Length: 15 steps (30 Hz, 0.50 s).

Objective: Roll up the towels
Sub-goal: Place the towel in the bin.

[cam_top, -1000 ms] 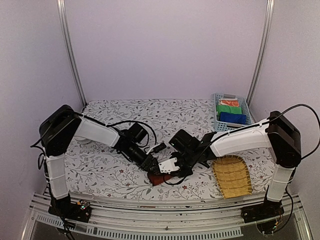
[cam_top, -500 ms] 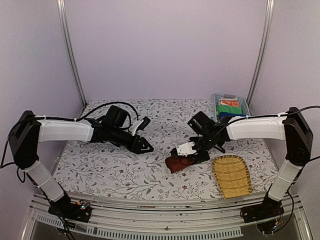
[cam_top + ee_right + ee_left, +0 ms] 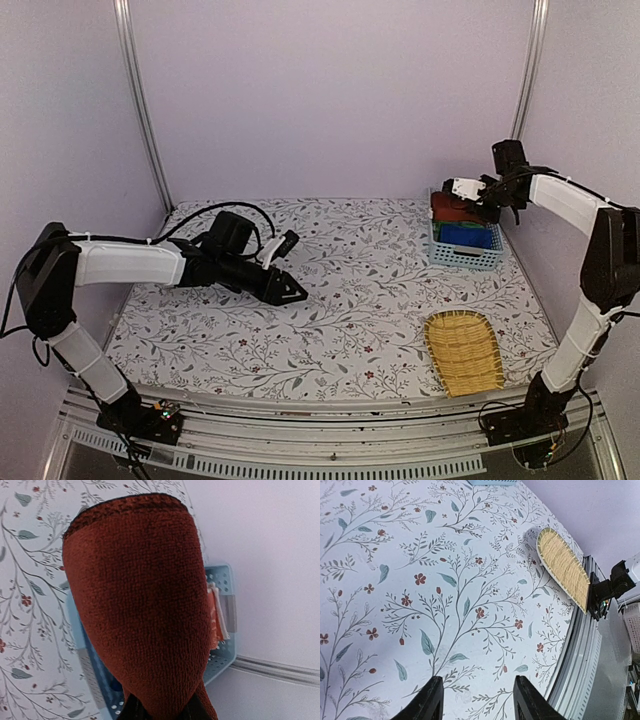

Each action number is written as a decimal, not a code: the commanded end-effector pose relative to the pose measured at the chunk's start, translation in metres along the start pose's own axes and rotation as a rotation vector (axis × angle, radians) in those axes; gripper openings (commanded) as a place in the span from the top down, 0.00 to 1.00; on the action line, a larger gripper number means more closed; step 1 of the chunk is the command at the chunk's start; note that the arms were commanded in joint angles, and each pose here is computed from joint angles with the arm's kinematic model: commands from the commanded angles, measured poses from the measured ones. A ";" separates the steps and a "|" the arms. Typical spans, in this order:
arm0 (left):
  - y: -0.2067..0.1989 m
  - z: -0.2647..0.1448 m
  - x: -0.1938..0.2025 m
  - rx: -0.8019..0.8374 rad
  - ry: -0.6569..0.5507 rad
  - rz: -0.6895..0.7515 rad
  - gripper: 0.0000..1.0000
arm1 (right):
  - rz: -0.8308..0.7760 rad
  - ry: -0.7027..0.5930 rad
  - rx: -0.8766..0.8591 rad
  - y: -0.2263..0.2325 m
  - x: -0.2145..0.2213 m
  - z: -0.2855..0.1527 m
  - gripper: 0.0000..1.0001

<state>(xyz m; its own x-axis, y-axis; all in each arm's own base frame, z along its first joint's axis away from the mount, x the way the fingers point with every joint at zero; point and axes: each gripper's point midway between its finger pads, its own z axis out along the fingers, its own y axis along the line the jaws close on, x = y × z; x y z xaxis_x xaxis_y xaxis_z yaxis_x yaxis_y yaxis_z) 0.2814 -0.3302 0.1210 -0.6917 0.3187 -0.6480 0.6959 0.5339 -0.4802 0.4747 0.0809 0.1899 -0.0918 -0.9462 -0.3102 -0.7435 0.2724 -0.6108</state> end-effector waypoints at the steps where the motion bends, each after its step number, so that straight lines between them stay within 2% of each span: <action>1: 0.001 0.000 -0.001 0.021 -0.014 -0.013 0.51 | -0.002 0.066 0.061 -0.034 0.040 0.015 0.97; 6: 0.000 0.000 -0.001 0.026 -0.012 -0.022 0.51 | 0.031 0.116 0.054 -0.040 0.070 0.038 0.97; 15: 0.001 -0.003 0.002 0.013 -0.012 -0.034 0.51 | 0.035 0.137 -0.008 -0.017 0.083 0.062 0.98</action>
<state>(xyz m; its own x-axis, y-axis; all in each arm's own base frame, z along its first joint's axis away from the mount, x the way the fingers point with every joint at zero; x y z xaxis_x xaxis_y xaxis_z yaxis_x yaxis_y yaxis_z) 0.2789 -0.3318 0.1213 -0.7053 0.3058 -0.6396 0.6854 0.5247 -0.5049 0.5170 0.0090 0.1299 -0.2148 -0.9485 -0.2329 -0.7528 0.3127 -0.5792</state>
